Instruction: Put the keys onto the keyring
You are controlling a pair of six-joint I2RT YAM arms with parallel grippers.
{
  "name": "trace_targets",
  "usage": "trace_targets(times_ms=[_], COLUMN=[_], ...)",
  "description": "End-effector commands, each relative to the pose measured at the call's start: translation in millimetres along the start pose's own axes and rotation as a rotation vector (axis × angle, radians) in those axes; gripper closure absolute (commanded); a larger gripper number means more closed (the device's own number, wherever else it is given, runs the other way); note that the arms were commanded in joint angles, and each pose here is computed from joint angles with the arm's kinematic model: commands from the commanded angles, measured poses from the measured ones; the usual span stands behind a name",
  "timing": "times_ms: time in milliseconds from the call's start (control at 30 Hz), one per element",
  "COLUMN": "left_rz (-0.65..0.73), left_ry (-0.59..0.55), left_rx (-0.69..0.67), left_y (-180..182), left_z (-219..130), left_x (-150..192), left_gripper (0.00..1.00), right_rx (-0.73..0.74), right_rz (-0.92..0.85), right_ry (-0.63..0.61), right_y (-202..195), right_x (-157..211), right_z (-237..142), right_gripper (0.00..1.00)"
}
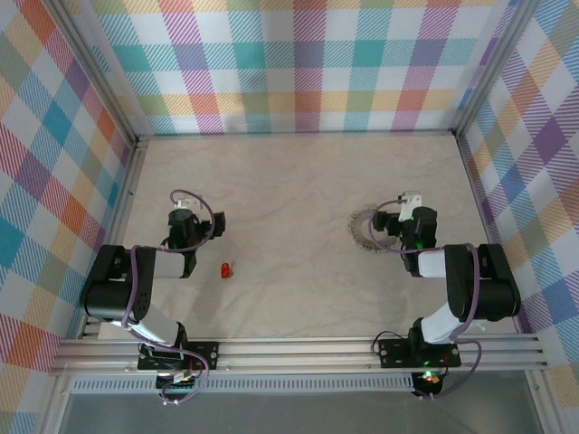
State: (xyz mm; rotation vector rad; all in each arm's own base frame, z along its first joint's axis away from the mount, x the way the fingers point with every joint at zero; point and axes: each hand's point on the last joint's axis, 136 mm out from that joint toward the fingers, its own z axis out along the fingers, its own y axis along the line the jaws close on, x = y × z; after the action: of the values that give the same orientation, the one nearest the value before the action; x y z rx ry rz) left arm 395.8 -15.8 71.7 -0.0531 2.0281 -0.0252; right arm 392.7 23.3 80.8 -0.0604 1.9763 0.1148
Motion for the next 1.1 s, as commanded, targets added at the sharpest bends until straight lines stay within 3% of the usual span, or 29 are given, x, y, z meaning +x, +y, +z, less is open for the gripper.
trace_targets(times_ms=[0, 267, 367, 433, 533, 700, 800, 867, 967, 1067], left_rz=[-0.006, -0.006, -0.007, -0.007, -0.025, -0.042, -0.206, -0.319, -0.371, -0.477], left_ry=[-0.029, -0.029, -0.029, -0.029, -0.035, 0.004, 0.070, 0.124, 0.208, 0.207], left_rx=[0.015, 0.016, 0.016, 0.017, -0.026, -0.076, -0.262, -0.299, -0.300, -0.364], left_y=[-1, -1, -1, -1, 6, 13, 39, 42, 38, 47], left_z=[0, 0, 0, 0, -1, -8, -28, -45, -79, -123], left_x=[-7, -7, -7, -7, -9, -27, -43, -51, -65, -84], left_gripper=[0.00, 0.00, 0.00, 0.00, 0.00, 0.00, 0.00, 0.00, 0.00, 0.00], right_rx=[-0.012, -0.013, 0.079, 0.137, 0.091, 0.163, 0.231, 0.288, 0.202, 0.008], right_rz=[0.014, 0.016, 0.057, 0.088, 0.057, 0.155, 0.315, 0.430, 0.435, 0.451], right_ry=[-0.030, -0.028, -0.038, -0.078, -0.142, 0.007, 0.059, 0.108, 0.212, 0.396], right_y=[1, 1, -15, -25, -16, -23, -31, -36, -18, 20], right_x=[-12, -12, -14, -17, -25, -52, -55, -48, -35, -14], right_z=[0, 0, -2, -12, -27, -58, -78, -90, -91, -85], right_gripper=[0.00, 0.00, 0.00, 0.00, 0.00, 0.00, 0.00, 0.00, 0.00, 0.00])
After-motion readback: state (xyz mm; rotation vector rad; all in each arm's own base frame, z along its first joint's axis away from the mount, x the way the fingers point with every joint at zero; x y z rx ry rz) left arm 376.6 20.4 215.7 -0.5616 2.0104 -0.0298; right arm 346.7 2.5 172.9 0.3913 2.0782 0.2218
